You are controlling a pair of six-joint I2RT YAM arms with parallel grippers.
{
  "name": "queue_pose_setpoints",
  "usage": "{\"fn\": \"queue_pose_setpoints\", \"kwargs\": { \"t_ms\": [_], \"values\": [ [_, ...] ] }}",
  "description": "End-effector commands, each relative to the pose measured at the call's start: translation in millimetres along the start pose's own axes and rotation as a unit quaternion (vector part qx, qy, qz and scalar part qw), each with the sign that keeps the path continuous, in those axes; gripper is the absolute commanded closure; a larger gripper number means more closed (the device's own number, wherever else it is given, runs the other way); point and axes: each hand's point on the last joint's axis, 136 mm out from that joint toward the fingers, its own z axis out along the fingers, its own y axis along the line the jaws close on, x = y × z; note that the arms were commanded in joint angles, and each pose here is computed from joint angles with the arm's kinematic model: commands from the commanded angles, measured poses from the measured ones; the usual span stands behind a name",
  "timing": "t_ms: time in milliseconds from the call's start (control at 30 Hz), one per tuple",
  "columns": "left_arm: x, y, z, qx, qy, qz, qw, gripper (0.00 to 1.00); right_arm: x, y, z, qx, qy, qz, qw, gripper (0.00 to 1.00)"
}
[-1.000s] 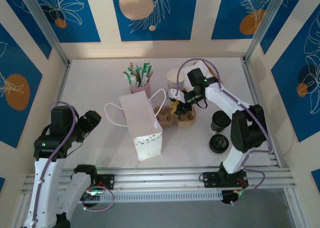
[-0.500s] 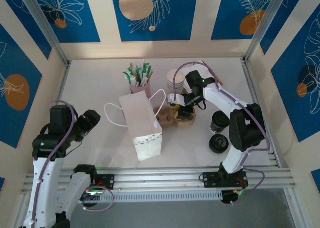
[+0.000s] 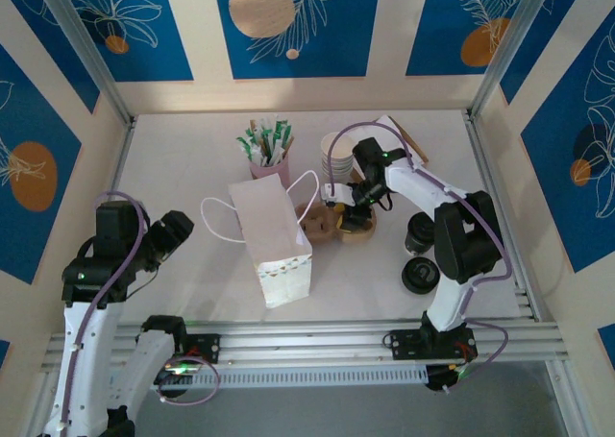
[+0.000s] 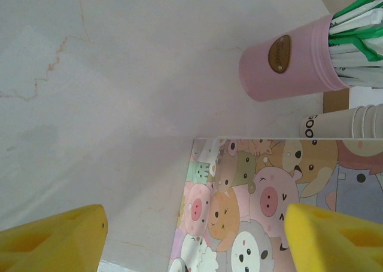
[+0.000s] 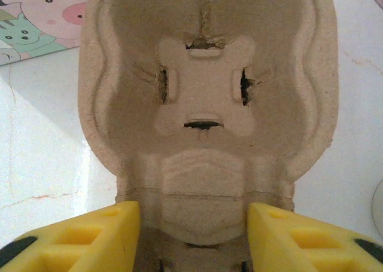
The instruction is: Pack the takeout coffee
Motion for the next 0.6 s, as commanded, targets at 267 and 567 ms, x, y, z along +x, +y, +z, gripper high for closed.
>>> {"fn": "queue_pose_setpoints", "kwargs": {
  "t_ms": [267, 567],
  "values": [
    [-1.4, 3.3, -5.2, -0.009, -0.005, 0.007, 1.0, 0.22, -11.8, 2.3, -1.5, -0.021, -0.009, -0.006, 1.0, 0.58],
    [0.2, 2.1, -5.0, -0.01, 0.005, 0.011, 1.0, 0.22, -8.4, 5.4, 6.0, -0.029, 0.003, -0.007, 1.0, 0.51]
  ]
}}
